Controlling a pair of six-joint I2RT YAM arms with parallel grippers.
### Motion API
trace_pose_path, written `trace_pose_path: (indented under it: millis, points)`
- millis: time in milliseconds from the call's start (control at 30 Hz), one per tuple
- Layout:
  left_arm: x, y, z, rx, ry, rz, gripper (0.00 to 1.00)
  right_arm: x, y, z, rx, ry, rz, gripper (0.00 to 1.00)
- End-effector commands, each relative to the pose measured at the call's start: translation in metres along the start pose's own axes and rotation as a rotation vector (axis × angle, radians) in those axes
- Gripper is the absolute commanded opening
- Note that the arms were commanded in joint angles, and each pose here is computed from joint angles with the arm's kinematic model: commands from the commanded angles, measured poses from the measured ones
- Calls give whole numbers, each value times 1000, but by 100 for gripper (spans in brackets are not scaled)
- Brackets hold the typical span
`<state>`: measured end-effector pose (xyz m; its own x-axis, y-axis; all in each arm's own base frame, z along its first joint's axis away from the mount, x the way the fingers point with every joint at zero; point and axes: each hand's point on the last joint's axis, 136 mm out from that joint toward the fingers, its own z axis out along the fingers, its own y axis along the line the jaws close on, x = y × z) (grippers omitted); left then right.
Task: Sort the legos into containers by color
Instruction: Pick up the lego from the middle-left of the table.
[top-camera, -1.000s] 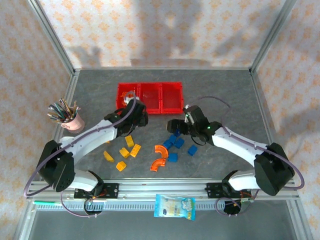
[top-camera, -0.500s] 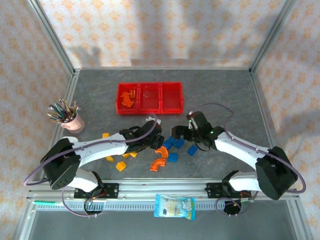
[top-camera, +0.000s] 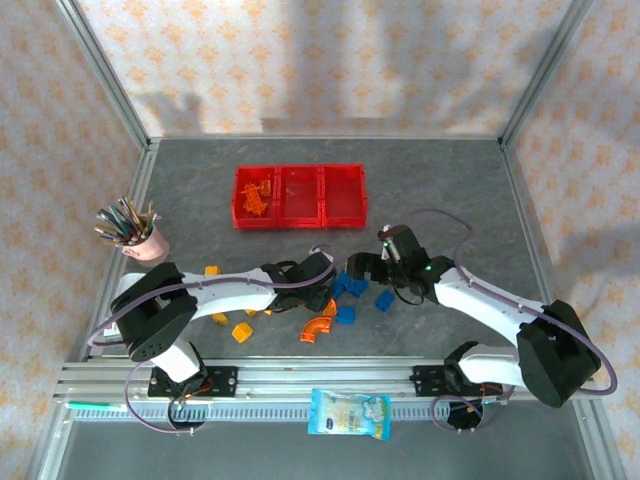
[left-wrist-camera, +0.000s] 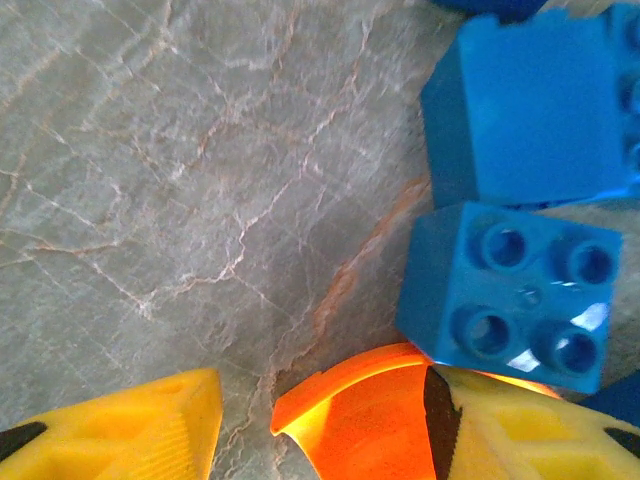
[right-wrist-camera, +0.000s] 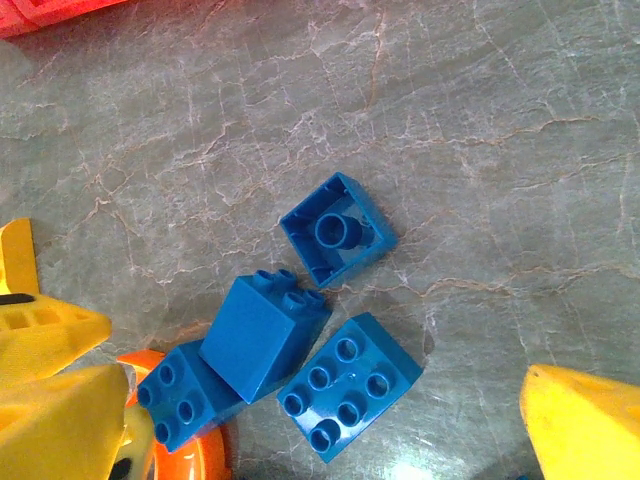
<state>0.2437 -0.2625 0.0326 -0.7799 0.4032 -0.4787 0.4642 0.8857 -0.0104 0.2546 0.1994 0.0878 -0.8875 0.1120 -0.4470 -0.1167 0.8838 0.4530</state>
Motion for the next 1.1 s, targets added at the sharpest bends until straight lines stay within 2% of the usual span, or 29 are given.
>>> trace_pose_path:
  millis: [0,367,567,667,1067]
  points:
    - [0,2,4,-26,4,48,58,-2,-4,-4,17,-12,11,100]
    - [-10,-3,17,-18,14,80,55,-4,-3,-6,17,-19,17,100]
    - [-3,-3,17,-4,27,99,47,-8,-2,-8,18,-31,11,100]
    - [0,-2,14,1,27,89,39,-9,-2,-7,22,-33,10,100]
    - [15,21,2,-61,23,-23,28,-13,2,-3,17,-27,1,100]
